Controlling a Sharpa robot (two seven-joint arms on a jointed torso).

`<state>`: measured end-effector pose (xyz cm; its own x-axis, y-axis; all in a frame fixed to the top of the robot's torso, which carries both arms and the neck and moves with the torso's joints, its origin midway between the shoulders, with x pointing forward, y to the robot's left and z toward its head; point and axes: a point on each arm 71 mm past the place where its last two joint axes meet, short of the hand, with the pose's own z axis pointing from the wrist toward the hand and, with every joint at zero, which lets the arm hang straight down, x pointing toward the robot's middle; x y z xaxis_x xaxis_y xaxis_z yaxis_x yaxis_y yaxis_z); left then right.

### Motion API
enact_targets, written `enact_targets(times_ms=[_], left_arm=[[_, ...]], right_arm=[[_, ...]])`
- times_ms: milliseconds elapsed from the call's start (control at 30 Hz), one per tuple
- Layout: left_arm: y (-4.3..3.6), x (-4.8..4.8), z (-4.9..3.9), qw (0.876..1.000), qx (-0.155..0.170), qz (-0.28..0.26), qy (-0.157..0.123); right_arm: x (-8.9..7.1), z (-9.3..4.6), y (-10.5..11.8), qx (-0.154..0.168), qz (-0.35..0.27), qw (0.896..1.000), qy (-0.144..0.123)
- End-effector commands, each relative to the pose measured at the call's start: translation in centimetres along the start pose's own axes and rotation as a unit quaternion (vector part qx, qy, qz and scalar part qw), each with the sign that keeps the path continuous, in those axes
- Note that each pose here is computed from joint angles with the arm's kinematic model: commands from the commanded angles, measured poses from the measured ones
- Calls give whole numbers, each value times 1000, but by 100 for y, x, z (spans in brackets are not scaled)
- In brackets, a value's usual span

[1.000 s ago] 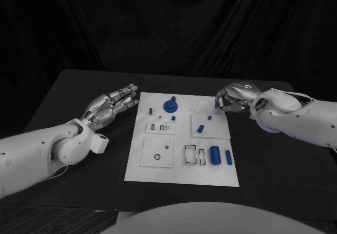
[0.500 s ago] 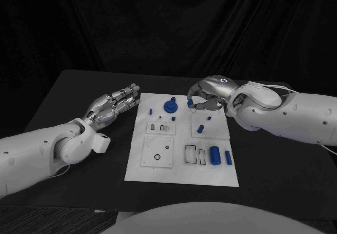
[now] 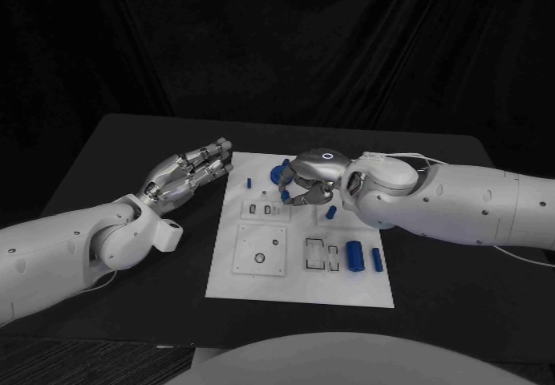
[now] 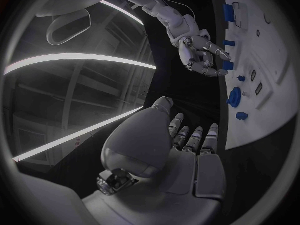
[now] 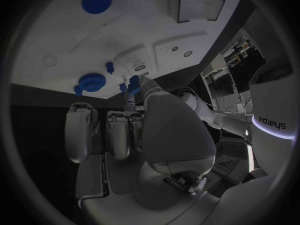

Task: Assemble the parts on the task board

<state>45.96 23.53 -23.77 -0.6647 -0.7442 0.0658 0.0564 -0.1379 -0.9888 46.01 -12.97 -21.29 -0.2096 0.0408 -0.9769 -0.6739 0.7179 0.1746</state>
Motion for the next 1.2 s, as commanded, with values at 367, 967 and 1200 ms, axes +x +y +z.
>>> enact_targets(times_ms=[367,967,1200], left_arm=[[-12,27,24,1000,16,-7,9],[3,48,42,1000,10,-13,17],[9,45,42,1000,9,-13,18]], right_arm=[[151,94,73,28,-26,999,37],[148,94,76,24,-39,999,20],[163,104,47,29,-42,998,28]])
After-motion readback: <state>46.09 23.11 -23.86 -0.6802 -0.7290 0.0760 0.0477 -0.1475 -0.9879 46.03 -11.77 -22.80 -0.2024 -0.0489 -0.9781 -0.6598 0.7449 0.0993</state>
